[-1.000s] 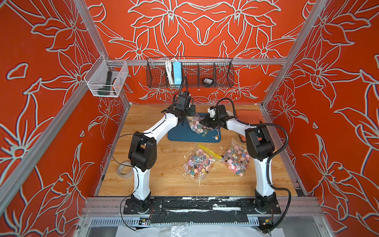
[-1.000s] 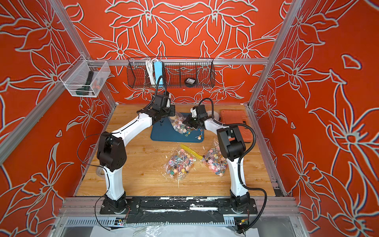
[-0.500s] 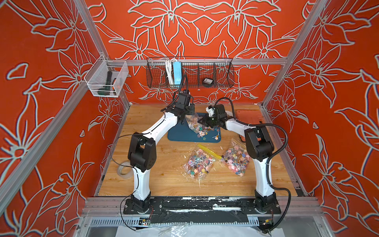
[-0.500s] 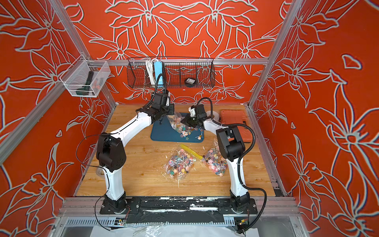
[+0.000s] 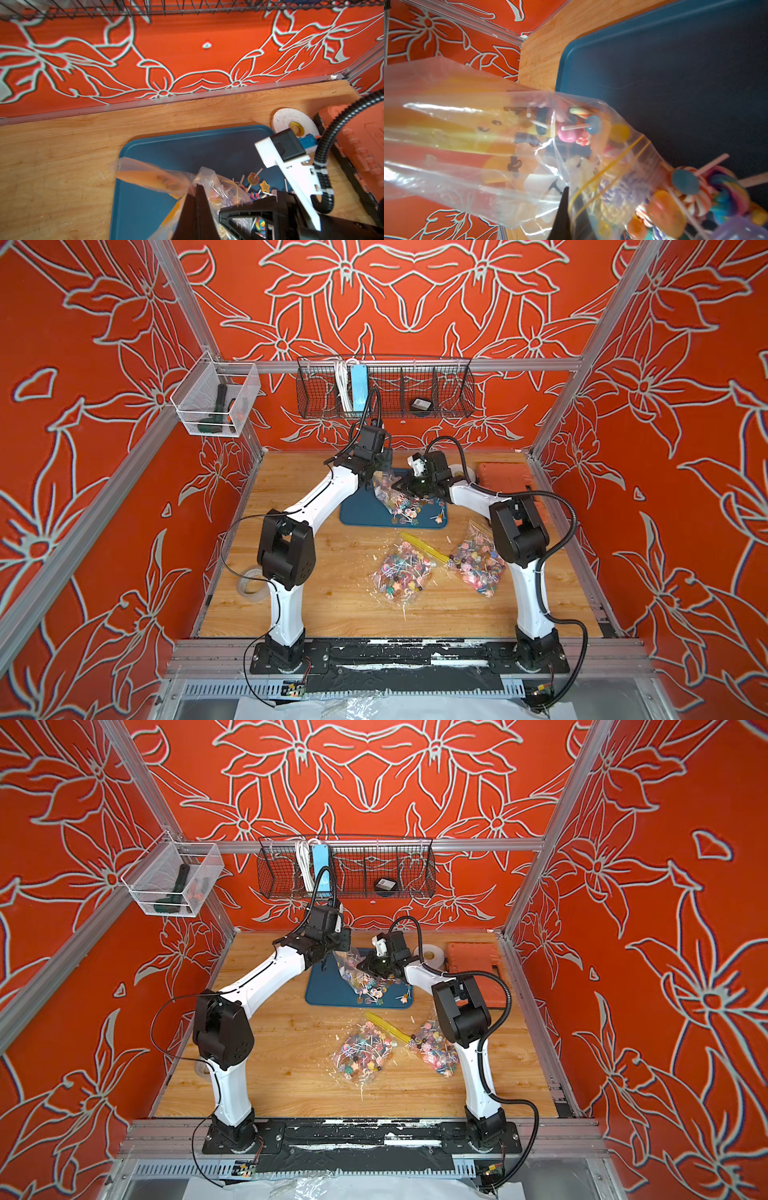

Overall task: Pour candies out of the ziploc bag
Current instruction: 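Pour the candies out of the ziploc bag onto the tray.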

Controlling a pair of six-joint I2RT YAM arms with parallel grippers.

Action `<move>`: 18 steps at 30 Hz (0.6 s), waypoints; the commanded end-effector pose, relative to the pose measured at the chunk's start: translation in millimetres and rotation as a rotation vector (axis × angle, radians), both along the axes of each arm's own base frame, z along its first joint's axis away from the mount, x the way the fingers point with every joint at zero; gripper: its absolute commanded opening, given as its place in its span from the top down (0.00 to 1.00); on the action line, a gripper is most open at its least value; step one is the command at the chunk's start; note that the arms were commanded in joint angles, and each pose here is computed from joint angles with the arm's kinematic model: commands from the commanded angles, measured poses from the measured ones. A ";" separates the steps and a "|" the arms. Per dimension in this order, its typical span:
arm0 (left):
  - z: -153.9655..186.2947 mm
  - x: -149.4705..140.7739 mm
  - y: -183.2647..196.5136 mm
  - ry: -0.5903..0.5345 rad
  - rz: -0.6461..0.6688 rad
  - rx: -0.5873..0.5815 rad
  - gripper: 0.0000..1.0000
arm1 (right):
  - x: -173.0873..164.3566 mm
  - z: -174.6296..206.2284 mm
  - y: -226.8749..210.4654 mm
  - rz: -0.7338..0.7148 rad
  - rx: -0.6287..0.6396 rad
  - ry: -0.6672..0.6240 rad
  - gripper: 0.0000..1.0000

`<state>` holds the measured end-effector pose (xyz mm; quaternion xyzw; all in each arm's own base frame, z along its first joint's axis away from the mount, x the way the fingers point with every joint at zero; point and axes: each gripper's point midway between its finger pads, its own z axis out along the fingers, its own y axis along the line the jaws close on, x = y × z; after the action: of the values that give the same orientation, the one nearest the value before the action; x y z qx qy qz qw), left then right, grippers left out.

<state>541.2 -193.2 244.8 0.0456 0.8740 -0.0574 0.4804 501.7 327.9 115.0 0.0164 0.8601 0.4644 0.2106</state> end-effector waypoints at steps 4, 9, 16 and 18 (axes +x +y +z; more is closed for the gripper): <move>66.2 0.2 13.5 -0.161 0.046 0.010 1.00 | -1.4 -24.9 10.4 0.014 -0.006 0.047 1.00; 71.3 1.2 18.9 -0.180 0.065 0.039 1.00 | 0.5 -28.7 18.1 0.021 -0.004 0.039 1.00; 78.8 2.0 25.7 -0.204 0.090 0.073 1.00 | 4.4 -29.8 27.7 0.024 0.019 0.030 1.00; 81.3 2.0 27.4 -0.211 0.096 0.080 1.00 | 5.3 -31.1 31.0 0.027 0.023 0.030 1.00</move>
<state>543.4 -175.9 245.4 0.0517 0.8719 0.0036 0.4870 512.0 353.8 110.5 0.0044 0.8467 0.4843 0.2205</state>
